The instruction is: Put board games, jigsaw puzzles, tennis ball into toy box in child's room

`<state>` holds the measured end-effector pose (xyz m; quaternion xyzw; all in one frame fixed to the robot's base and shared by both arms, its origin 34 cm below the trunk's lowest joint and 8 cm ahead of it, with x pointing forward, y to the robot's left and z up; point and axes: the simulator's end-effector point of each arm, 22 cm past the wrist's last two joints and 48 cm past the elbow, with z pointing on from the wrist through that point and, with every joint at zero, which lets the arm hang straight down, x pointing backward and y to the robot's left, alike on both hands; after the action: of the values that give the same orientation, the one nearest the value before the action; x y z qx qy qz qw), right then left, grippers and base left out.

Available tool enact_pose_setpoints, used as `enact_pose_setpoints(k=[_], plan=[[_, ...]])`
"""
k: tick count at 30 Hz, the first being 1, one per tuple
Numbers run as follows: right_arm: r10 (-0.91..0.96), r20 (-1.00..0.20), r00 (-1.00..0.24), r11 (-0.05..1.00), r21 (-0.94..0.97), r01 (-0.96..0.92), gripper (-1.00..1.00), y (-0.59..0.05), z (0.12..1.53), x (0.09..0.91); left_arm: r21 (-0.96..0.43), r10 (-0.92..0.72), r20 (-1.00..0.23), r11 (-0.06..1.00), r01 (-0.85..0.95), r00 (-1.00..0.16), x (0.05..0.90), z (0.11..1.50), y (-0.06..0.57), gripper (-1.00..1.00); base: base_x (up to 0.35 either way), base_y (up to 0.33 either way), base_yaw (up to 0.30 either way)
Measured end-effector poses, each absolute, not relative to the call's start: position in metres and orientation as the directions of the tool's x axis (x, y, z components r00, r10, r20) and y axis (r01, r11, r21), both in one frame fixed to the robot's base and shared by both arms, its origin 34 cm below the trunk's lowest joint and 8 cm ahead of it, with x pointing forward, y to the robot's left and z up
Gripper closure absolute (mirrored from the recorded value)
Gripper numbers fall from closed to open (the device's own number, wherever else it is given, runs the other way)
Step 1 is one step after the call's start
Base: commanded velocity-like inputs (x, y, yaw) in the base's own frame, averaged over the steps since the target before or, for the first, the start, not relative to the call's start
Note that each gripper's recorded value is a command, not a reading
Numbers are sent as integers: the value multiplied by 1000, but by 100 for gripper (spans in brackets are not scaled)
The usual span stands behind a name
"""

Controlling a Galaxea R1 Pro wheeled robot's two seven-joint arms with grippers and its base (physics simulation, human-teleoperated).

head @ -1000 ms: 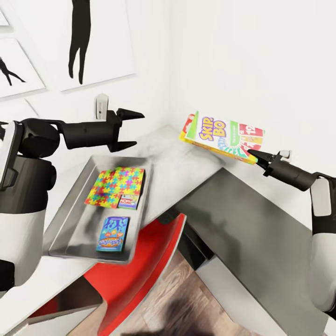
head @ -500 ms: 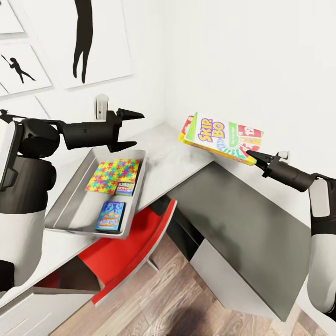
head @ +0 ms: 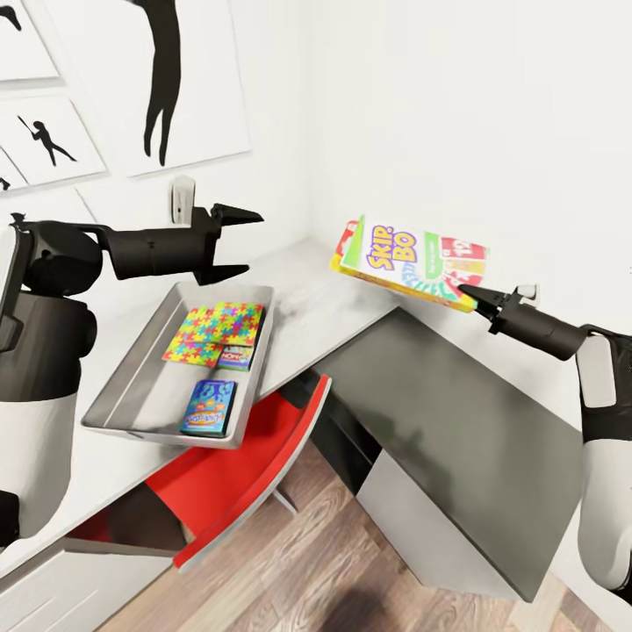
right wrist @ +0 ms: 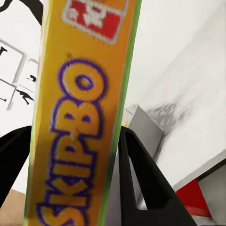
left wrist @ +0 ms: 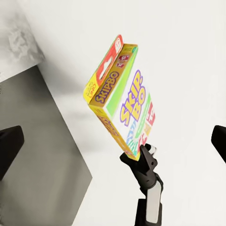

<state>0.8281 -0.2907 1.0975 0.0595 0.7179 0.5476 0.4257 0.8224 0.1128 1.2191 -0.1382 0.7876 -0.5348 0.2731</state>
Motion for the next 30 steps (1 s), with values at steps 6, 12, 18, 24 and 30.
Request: enact_pose_setpoints(k=[6, 12, 18, 24, 30], plan=[[514, -556, -653, 397, 829, -394, 100, -277, 1098, 825, -914, -510, -294, 398, 81, -809, 820, 1224, 116, -100, -3, -1, 0], [467, -566, -680, 402, 821, -407, 100, -260, 1096, 819, -905, -516, -305, 419, 76, -801, 818, 1222, 129, -100, 0, 0, 0], [387, -556, -736, 405, 819, -406, 100, -232, 1077, 804, -900, -526, -273, 436, 20, -806, 809, 1191, 147, -100, 0, 0, 0], [342, -558, -756, 404, 814, -417, 100, -216, 1074, 797, -896, -539, -251, 443, -17, -804, 801, 1172, 161, -100, 0, 0, 0], [278, -569, -774, 422, 796, -434, 100, -205, 1072, 790, -890, -563, -247, 453, -45, -788, 796, 1165, 183, -100, 0, 0, 0]])
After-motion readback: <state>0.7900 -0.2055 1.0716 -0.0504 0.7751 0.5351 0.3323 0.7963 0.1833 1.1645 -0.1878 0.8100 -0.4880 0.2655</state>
